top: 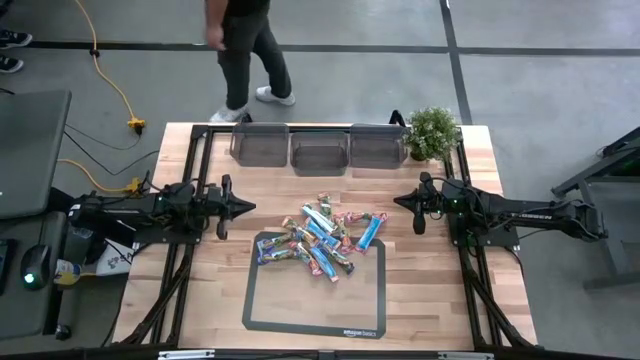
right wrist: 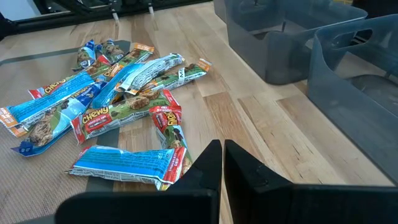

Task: Pick and place Granola Bars by type
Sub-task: Put the red granola bar into the right black bin

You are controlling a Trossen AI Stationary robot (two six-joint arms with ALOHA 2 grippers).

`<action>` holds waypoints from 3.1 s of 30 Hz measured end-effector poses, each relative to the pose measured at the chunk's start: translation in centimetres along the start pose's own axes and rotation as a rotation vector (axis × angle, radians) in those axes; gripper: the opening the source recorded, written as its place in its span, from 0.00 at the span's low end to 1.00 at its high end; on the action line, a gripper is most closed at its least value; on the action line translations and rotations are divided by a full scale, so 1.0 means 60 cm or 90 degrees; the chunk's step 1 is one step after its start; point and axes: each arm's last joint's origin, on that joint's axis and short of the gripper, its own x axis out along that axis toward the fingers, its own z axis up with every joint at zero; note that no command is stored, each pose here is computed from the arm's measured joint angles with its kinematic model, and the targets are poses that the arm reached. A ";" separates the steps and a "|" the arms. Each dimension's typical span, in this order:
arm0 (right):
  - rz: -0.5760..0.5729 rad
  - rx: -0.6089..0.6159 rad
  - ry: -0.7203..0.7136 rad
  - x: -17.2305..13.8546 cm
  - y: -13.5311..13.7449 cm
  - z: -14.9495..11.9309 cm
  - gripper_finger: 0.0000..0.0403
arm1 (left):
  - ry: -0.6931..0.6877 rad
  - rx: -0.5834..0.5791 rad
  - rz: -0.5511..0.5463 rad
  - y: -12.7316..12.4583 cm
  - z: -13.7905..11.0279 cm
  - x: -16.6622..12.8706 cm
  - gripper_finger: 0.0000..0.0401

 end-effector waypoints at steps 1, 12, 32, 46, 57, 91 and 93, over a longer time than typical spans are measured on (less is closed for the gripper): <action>0.000 0.000 0.000 0.000 0.000 0.000 0.00 | -0.001 0.000 0.005 0.000 0.000 0.000 0.00; 0.000 0.000 0.000 0.000 0.000 0.000 0.00 | -0.002 0.000 0.009 0.001 0.000 0.000 0.00; -0.023 -0.072 -0.017 0.000 -0.001 0.004 0.00 | -0.032 -0.047 0.005 0.000 0.008 0.000 0.00; -0.046 -0.064 -0.068 -0.001 -0.002 0.017 0.00 | -0.039 -0.059 0.025 0.002 0.009 0.000 0.00; -0.006 0.168 -0.171 -0.006 0.001 0.041 0.00 | -0.039 -0.059 0.024 0.002 0.009 0.000 0.00; 0.141 -0.342 0.251 0.007 0.077 0.391 0.45 | -0.033 -0.053 0.025 0.002 0.008 0.000 0.00; 0.157 -0.387 0.298 0.027 0.090 0.385 0.45 | -0.033 -0.053 0.025 0.002 0.008 0.000 0.00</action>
